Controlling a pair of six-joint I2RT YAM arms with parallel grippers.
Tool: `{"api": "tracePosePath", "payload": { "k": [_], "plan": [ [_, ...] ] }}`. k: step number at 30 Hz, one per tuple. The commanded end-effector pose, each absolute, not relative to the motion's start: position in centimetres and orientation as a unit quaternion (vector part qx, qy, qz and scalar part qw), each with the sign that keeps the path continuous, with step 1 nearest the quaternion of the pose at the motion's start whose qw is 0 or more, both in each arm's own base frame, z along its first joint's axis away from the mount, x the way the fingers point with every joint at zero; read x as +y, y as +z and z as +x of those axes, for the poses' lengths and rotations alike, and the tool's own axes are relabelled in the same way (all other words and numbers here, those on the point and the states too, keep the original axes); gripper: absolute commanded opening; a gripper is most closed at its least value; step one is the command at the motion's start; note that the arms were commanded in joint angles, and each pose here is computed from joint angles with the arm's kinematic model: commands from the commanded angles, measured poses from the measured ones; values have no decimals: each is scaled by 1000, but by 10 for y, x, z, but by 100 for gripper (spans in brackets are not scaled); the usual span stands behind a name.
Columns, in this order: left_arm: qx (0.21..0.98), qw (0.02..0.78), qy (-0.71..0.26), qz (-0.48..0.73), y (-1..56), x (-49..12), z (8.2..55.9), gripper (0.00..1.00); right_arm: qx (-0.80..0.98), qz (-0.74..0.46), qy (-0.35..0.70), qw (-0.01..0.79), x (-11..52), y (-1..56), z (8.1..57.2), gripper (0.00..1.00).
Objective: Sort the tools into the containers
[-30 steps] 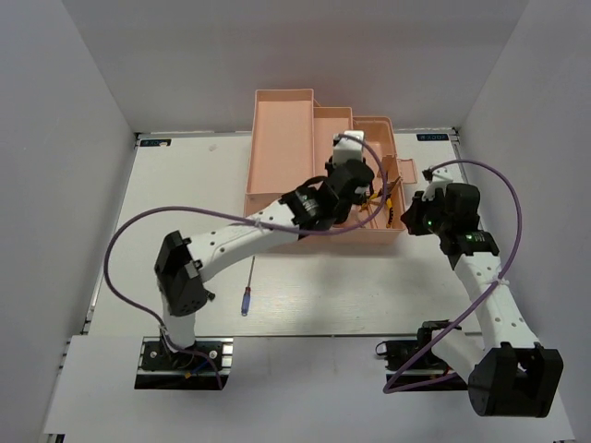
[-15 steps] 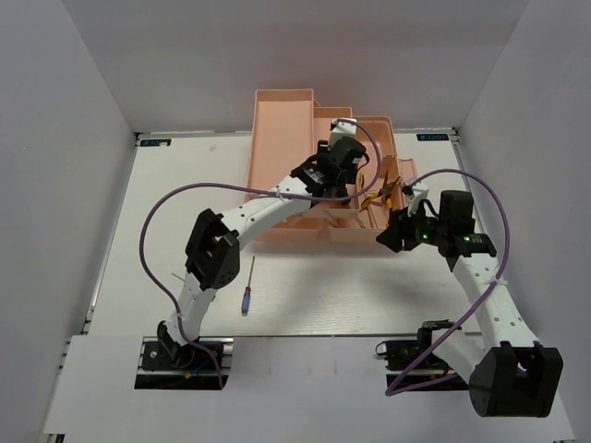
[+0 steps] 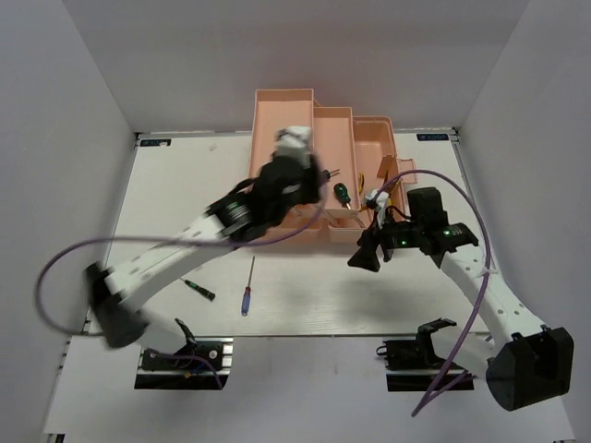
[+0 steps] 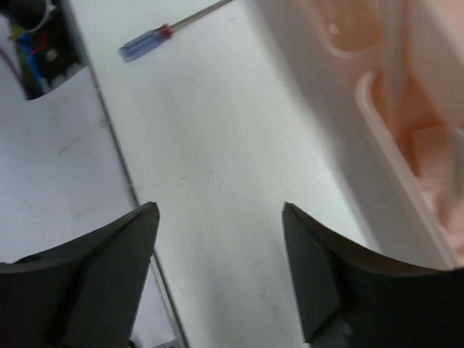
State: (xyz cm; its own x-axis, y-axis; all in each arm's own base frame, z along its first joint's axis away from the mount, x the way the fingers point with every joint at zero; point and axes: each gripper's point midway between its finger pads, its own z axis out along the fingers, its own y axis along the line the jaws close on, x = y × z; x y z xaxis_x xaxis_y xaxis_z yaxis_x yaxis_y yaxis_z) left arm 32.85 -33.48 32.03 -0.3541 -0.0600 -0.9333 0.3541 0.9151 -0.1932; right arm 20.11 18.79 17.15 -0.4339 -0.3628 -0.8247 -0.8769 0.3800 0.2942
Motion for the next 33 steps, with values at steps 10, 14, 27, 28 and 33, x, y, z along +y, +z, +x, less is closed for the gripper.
{"api": "tracePosePath", "payload": {
  "k": [10, 14, 27, 28, 33],
  "plan": [
    [866, 440, -83, -222, 172, -100, 186, 50, 732, -541, 330, 250, 291, 134, 164, 0],
    [880, 376, -29, -290, 129, -86, 165, 74, 761, -544, 265, 234, 314, 111, 168, 16],
    [869, 322, 18, -375, 61, -60, 137, 81, 828, -453, 267, 195, 369, 98, 166, 40],
    [867, 322, 15, -381, 59, -60, 138, 80, 829, -453, 265, 193, 369, 95, 165, 40],
    [853, 346, 11, -391, 56, -61, 150, 75, 828, -454, 263, 199, 364, 89, 165, 37]
  ]
}}
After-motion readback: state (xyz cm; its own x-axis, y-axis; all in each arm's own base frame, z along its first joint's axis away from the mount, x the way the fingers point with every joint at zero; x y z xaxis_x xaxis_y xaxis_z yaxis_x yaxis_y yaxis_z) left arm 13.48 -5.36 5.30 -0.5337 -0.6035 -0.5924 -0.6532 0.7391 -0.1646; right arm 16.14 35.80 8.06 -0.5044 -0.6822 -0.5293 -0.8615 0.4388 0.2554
